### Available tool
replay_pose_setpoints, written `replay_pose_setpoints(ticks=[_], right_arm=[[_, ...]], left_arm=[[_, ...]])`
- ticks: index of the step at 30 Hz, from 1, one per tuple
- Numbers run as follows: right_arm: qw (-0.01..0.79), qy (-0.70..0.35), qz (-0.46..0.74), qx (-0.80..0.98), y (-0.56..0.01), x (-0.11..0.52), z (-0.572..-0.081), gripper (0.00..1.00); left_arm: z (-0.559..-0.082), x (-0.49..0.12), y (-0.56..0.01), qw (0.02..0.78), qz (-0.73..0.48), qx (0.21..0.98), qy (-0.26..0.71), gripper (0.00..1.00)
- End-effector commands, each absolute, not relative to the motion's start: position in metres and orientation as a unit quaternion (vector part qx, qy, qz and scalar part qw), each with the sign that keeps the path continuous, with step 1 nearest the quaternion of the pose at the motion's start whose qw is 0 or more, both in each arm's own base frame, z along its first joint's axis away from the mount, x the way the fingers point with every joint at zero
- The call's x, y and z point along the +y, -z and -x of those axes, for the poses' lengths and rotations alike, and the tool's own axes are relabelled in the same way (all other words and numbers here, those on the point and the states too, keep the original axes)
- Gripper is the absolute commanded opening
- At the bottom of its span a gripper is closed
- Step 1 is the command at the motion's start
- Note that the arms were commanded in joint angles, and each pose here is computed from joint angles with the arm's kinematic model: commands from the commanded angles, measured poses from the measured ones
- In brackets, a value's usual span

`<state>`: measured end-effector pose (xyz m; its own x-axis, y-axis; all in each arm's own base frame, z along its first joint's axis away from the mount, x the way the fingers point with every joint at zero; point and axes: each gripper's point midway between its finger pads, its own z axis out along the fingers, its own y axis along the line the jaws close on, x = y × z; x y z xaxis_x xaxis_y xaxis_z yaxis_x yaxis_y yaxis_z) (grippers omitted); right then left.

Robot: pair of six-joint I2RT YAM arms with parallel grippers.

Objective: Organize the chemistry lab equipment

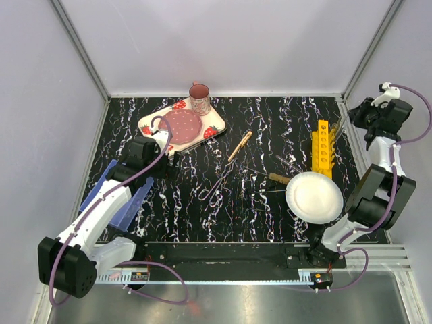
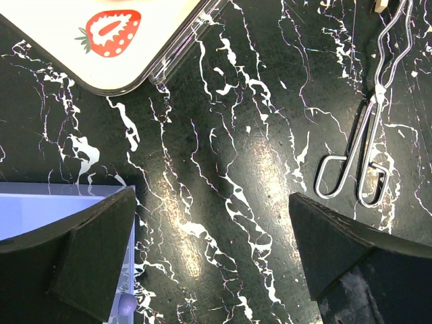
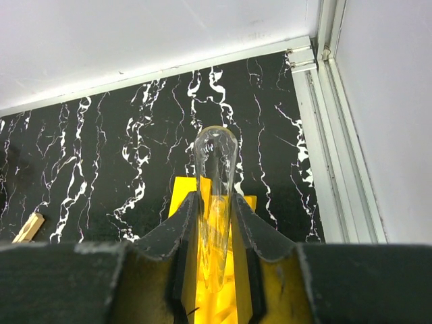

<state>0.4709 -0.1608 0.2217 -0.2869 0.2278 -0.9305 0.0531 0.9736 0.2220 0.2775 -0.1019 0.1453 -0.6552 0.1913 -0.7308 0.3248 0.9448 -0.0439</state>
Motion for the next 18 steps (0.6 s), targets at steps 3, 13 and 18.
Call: replay_pose_setpoints(ticks=[3,13,18], right_arm=[[0.617,-0.057,-0.081,0.781,-0.239,-0.164,-0.468,0.23],[0.618,-0.045,-0.087,0.780,-0.234,-0.171,-0.470,0.24],[0.621,-0.041,-0.087,0.778,-0.239,-0.175,-0.470,0.24]], left_arm=[[-0.286,-0.106,-0.154,0.412,-0.143,0.895,0.092,0.99],[-0.286,-0.106,-0.155,0.413,-0.143,0.895,0.092,0.99],[-0.285,-0.106,-0.154,0.412,-0.143,0.895,0.091,0.99]])
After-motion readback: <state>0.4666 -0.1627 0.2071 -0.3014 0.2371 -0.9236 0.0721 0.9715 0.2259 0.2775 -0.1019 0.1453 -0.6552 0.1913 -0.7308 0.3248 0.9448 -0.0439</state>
